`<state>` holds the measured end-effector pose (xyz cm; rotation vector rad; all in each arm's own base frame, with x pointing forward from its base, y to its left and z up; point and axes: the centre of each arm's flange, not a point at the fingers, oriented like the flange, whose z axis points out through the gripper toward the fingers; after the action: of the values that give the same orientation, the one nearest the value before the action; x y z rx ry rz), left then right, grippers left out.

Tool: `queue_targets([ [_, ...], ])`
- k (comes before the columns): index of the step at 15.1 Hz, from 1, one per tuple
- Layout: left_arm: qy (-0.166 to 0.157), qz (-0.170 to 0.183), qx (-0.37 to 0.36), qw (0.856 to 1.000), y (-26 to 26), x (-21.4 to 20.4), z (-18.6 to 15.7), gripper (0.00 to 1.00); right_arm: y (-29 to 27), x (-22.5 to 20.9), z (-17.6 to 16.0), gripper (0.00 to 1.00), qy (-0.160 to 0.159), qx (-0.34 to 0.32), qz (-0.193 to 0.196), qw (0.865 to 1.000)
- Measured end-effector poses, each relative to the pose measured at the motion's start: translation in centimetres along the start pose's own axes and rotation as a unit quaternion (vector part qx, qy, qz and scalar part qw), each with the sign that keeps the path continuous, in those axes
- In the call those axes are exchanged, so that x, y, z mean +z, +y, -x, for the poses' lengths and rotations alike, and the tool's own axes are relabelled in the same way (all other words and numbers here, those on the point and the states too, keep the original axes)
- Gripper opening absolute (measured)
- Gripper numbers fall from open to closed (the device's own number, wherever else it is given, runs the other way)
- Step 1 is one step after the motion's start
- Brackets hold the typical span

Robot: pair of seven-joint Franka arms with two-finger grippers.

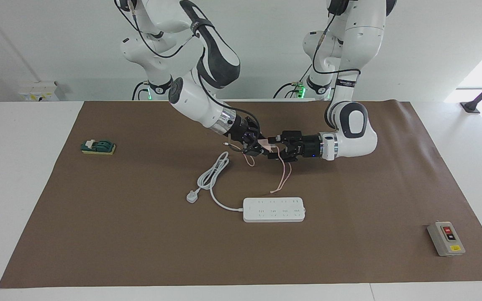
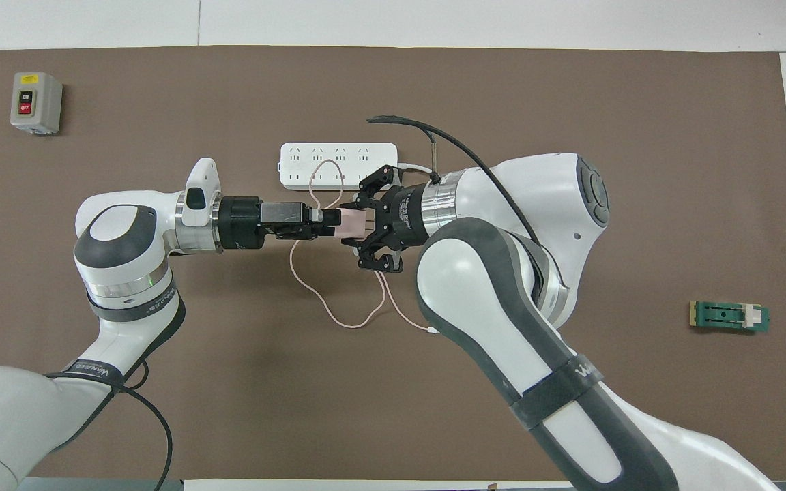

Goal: Plug charger into power strip

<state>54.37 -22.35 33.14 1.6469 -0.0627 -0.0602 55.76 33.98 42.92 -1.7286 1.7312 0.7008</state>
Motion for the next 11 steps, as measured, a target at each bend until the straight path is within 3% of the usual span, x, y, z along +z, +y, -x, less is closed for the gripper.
queue_targets([
  [7, 0.000, 0.000, 0.001, 1.000, 0.10, 0.04, -0.06, 0.98, 0.00, 0.00, 0.00, 0.50, 0.000, 0.000, 0.000, 1.000],
  [10, -0.001, 0.001, 0.001, 1.000, 0.12, 0.09, -0.03, 0.67, 0.00, 0.00, 0.00, 0.50, 0.000, 0.000, 0.000, 1.000],
  [11, -0.002, 0.002, 0.001, 1.000, 0.15, 0.11, -0.01, 0.67, 0.00, 0.00, 0.00, 0.50, 0.000, 0.000, 0.000, 1.000],
])
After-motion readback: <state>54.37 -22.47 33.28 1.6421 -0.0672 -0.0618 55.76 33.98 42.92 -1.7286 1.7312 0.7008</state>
